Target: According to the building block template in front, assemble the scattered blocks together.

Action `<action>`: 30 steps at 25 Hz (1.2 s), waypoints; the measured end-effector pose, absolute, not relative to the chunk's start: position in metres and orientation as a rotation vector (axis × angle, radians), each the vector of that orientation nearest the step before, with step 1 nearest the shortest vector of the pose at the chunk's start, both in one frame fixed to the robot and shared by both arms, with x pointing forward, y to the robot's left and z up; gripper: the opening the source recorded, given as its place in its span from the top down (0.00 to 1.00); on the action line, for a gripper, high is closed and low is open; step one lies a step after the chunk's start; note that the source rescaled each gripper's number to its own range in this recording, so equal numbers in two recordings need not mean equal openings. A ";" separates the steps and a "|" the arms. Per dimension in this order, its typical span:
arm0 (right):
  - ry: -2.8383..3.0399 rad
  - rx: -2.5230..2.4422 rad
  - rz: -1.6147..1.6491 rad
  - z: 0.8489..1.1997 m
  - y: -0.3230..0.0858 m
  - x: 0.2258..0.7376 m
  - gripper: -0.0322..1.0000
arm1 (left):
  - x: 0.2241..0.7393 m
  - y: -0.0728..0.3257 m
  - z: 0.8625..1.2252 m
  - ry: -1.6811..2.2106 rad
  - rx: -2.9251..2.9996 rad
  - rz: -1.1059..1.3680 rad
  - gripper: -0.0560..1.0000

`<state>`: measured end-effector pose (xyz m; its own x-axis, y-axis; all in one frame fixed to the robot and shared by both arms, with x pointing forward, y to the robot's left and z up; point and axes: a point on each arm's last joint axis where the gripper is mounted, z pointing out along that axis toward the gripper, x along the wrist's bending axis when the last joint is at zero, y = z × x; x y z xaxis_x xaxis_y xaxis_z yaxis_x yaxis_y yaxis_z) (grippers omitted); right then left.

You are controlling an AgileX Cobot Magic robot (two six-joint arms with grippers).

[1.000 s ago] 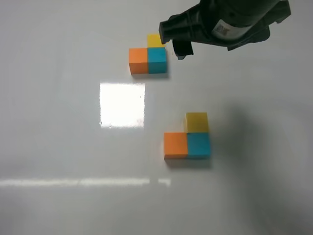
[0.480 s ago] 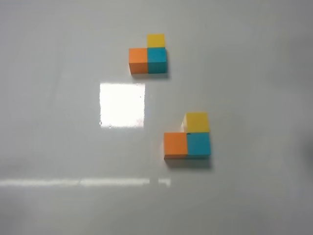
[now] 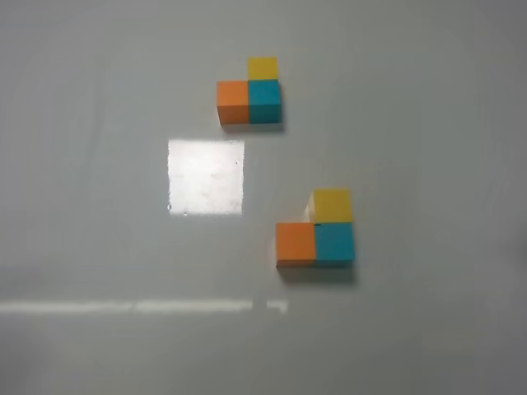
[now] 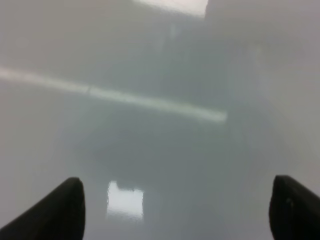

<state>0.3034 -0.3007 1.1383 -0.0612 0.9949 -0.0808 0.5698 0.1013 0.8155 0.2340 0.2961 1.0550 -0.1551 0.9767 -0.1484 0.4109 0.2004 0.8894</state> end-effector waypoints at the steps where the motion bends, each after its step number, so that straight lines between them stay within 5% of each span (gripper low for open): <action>1: 1.710 1.527 0.858 1.131 -0.300 0.297 0.37 | 0.234 0.296 1.055 1.698 1.318 0.918 0.24; 11: 1.733 1.424 0.999 1.062 -0.301 0.256 0.37 | 0.234 0.296 1.055 1.698 1.318 0.918 0.24; 30: 1.408 1.496 0.841 1.060 -0.304 0.235 0.37 | 0.234 0.296 1.055 1.698 1.318 0.918 0.24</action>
